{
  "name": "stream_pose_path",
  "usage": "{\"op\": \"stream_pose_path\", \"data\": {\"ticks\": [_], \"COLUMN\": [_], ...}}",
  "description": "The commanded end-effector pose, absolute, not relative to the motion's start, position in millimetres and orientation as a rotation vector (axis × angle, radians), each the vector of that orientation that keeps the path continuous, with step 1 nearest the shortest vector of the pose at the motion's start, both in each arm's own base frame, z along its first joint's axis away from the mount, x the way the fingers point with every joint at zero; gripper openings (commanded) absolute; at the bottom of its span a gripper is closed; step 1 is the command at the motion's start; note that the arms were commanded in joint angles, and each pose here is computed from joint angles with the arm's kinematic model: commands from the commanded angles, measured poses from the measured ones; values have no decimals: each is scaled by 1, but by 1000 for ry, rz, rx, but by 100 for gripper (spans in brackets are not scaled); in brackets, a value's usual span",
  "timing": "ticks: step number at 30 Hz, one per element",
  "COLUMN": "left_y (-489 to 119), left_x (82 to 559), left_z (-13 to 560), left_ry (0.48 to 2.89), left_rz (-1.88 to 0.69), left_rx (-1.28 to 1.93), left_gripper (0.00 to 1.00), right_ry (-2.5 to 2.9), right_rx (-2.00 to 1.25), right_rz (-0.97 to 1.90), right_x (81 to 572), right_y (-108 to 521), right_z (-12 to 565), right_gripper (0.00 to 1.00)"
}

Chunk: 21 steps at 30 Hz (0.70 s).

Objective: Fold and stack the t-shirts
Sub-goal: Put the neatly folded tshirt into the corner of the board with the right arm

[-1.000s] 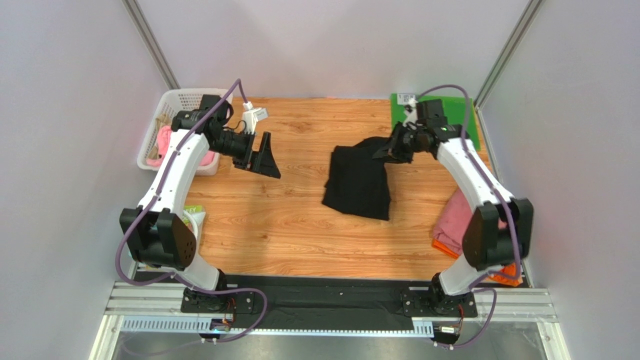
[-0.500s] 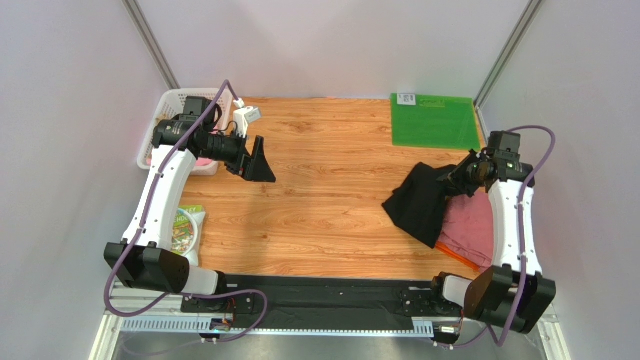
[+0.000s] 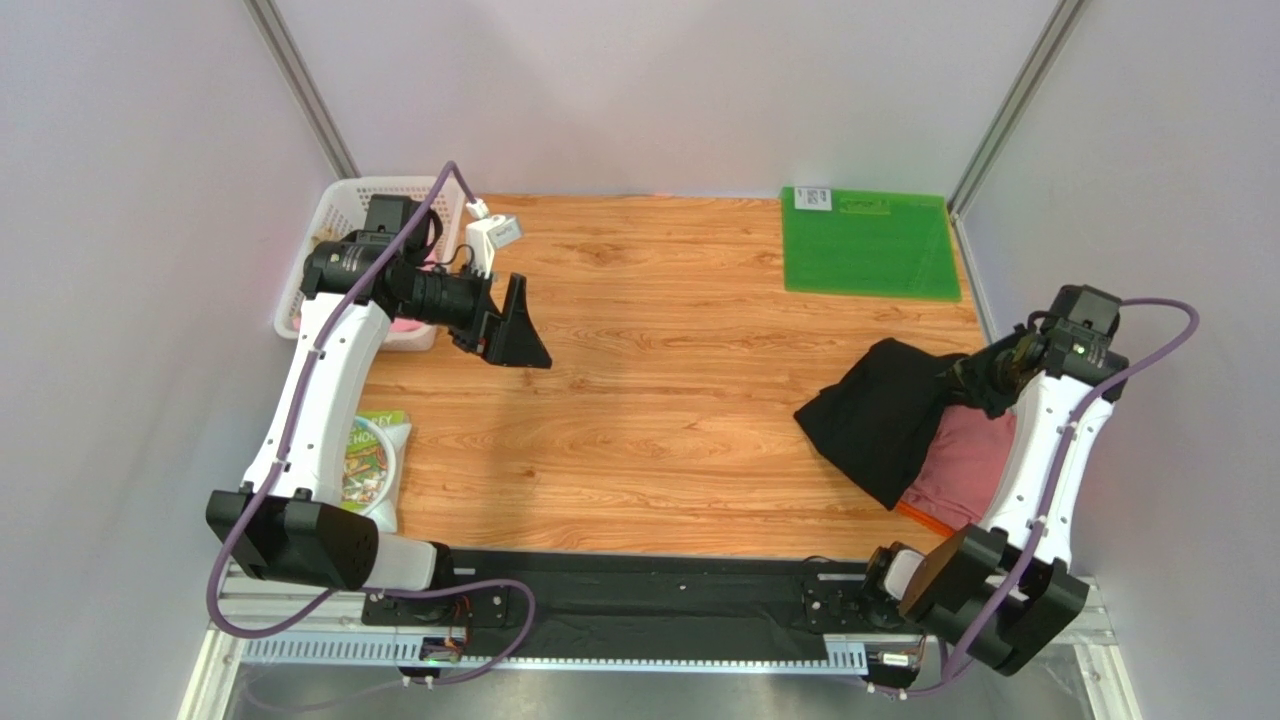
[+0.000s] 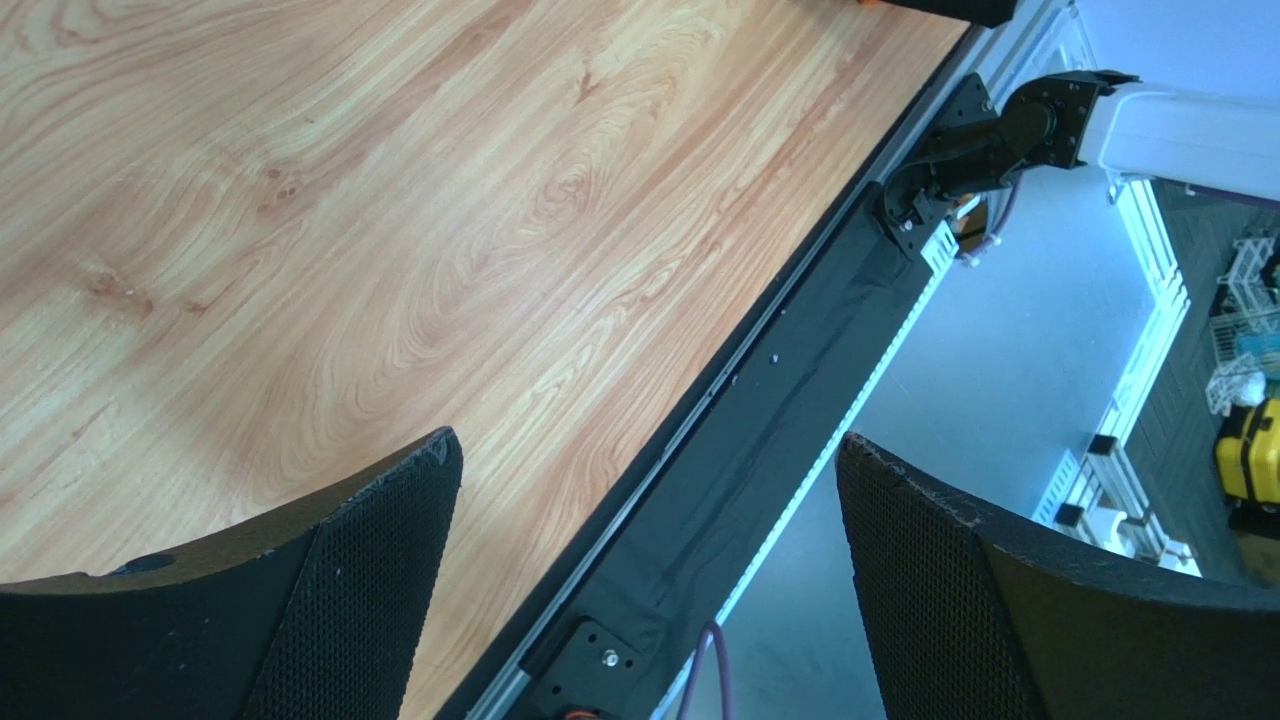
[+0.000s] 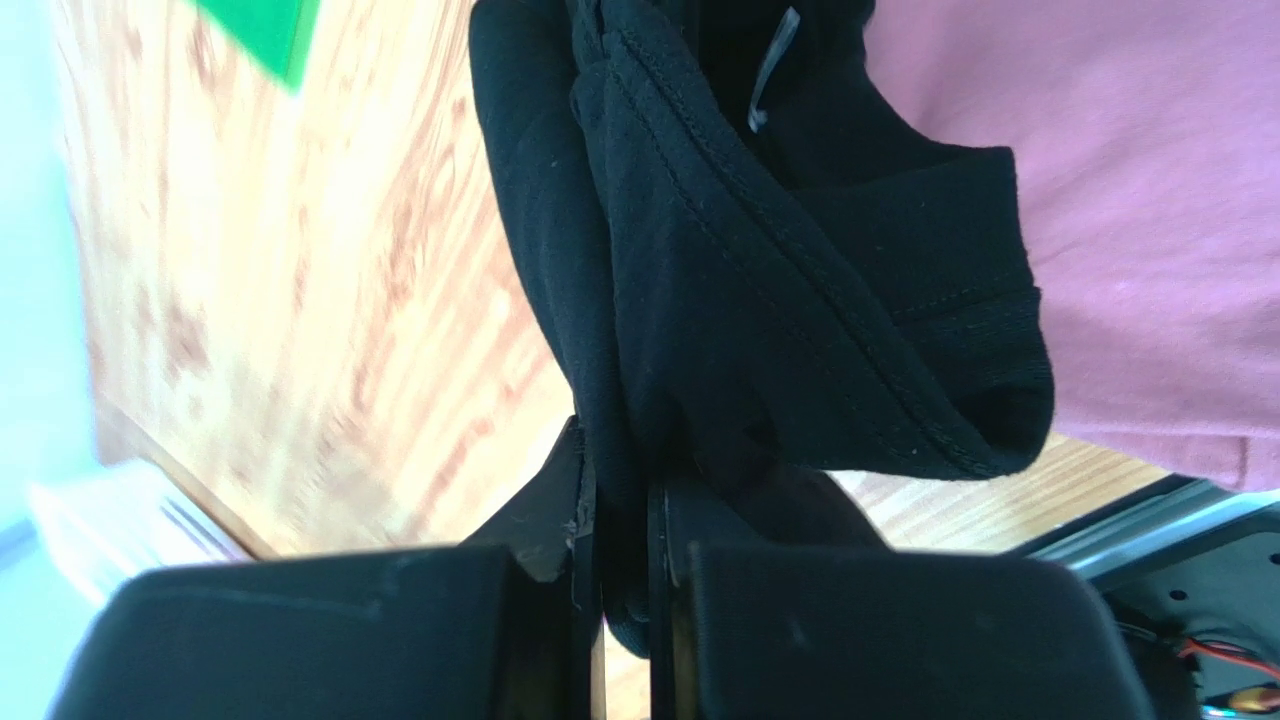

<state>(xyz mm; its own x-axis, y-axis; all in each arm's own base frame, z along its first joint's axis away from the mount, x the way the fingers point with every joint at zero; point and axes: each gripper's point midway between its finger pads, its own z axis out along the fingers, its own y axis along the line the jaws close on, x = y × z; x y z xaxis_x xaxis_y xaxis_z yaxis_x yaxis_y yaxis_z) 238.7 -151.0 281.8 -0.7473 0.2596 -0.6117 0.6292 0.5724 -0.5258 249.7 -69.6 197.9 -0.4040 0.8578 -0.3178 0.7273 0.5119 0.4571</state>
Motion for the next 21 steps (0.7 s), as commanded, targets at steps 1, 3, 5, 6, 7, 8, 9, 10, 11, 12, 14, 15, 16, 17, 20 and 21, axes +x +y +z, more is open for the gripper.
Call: {"op": "stream_pose_path", "data": {"ticks": [1, 3, 5, 6, 7, 8, 9, 10, 11, 12, 14, 15, 16, 17, 20, 21], "left_y": [-154, -155, -157, -157, -158, -158, -158, -158, -158, -159, -160, -160, -160, -160, -159, -158], "left_x": [235, 234, 233, 233, 233, 233, 234, 235, 236, 236, 237, 236, 236, 235, 234, 233], "left_z": [299, 298, 297, 296, 297, 297, 298, 298, 299, 299, 299, 299, 300, 300, 301, 301], "left_ry": [2259, 2261, 2264, 2269, 2265, 2264, 2260, 2261, 2259, 2258, 2262, 2266, 2264, 2270, 2273, 2278], "left_rz": [-1068, -1085, -1110, -1114, -1118, -1118, -1114, -1117, -1116, -1124, -1136, -1145, -1144, -1149, -1138, -1128], "left_rx": [749, 748, 745, 743, 744, 745, 741, 738, 737, 732, 728, 726, 729, 726, 736, 740], "left_gripper": [100, 100, 100, 100, 100, 100, 100, 100, 100, 100, 100, 100, 100, 100, 100, 100], "right_ry": [2075, 2039, 2005, 1996, 1993, 1999, 1986, 1973, 1964, 1954, 1951, 1968, 1962, 1958, 1966, 1959], "right_rx": [1360, 1363, 1350, 1348, 1342, 1353, 1339, 1332, 1326, 1321, 1325, 1341, 1344, 1356, 1410, 1441], "right_rz": [395, 413, 406, 411, 408, 401, 400, 396, 383, 368, 339, 336, 330, 322, 271, 245], "right_x": [273, 283, 291, 292, 293, 290, 290, 288, 286, 284, 277, 273, 267, 263, 240, 233], "right_y": [-96, -102, -110, -111, -112, -112, -111, -110, -110, -111, -111, -109, -106, -105, -98, -97], "right_z": [223, 233, 249, 256, 261, 263, 270, 275, 278, 281, 282, 273, 272, 268, 242, 234], "right_gripper": [0, 0, 0, 0, 0, 0, 0, 0, 0, 0, 0, 0, 0, 0, 0, 0]}}
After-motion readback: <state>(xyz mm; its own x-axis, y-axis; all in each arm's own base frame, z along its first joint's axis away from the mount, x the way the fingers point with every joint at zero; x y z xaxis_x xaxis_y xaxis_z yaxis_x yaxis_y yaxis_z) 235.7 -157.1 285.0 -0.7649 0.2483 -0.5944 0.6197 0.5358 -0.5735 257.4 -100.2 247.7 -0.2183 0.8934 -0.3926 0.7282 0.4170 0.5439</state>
